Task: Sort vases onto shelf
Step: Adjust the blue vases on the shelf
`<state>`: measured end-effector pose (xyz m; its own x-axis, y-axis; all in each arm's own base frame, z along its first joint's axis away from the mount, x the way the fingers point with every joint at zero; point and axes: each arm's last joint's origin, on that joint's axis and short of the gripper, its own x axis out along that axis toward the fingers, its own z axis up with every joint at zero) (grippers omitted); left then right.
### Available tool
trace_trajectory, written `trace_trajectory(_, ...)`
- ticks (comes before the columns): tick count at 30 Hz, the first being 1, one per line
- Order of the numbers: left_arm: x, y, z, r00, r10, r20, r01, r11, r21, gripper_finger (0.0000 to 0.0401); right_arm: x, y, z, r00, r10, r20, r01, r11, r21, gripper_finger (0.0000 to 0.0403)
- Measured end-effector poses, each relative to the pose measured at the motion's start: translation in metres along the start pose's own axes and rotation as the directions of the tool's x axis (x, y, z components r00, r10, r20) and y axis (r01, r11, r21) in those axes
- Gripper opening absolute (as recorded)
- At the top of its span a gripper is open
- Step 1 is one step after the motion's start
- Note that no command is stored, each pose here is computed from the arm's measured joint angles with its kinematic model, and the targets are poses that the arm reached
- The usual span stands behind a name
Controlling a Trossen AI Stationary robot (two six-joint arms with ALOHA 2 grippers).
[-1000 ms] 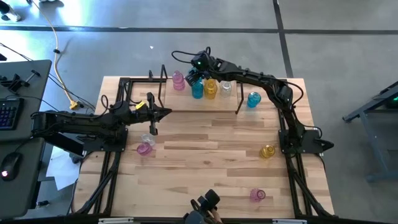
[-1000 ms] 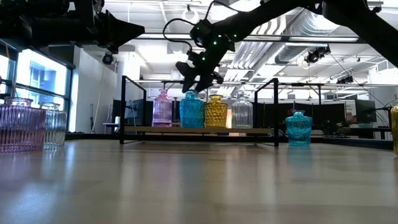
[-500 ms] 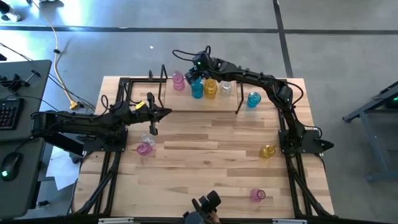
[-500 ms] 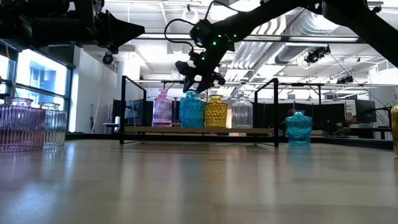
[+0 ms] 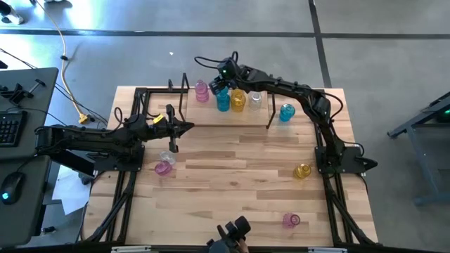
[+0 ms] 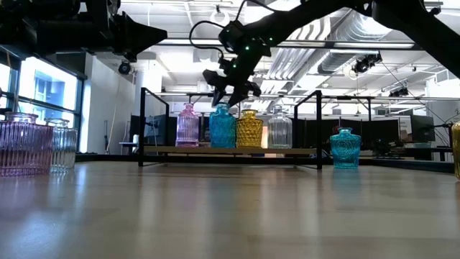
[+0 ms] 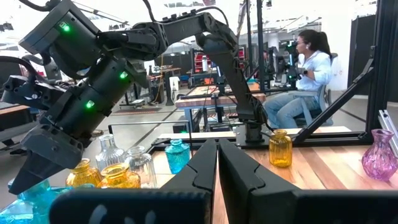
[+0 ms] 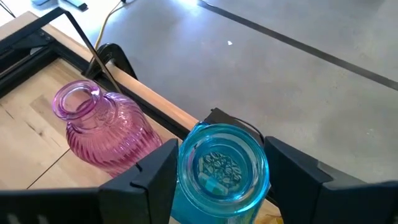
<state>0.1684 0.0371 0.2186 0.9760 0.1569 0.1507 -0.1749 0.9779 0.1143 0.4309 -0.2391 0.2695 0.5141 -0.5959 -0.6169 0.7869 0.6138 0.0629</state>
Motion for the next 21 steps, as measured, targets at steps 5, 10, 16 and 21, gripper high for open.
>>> trace_trajectory(5, 0.0, -0.0001, 0.0, 1.0, 0.0, 0.0, 0.0, 1.0, 0.0, 0.0007, -0.0008, 0.0006, 0.0006, 1.0, -0.011, 0.005, 0.011, 1.0, 0.001, 0.0199)
trace_trajectory(10, 0.0, -0.0001, 0.0, 1.0, 0.0, 0.0, 0.0, 1.0, 0.0, 0.0007, -0.0008, -0.0007, -0.0011, 0.999, -0.04, -0.008, 0.04, 0.999, 0.014, 0.0199)
trace_trajectory(16, 0.0, -0.0001, 0.0, 1.0, 0.0, 0.0, 0.0, 1.0, -0.001, 0.0007, -0.0009, -0.0012, -0.0019, 0.999, -0.05, -0.015, 0.05, 0.999, 0.015, 0.0199)
trace_trajectory(21, 0.0, -0.0001, 0.0, 1.0, 0.0, 0.0, 0.0, 1.0, -0.009, 0.0007, -0.0015, -0.0001, -0.002, 0.999, -0.048, -0.013, 0.049, 0.999, 0.015, 0.0199)
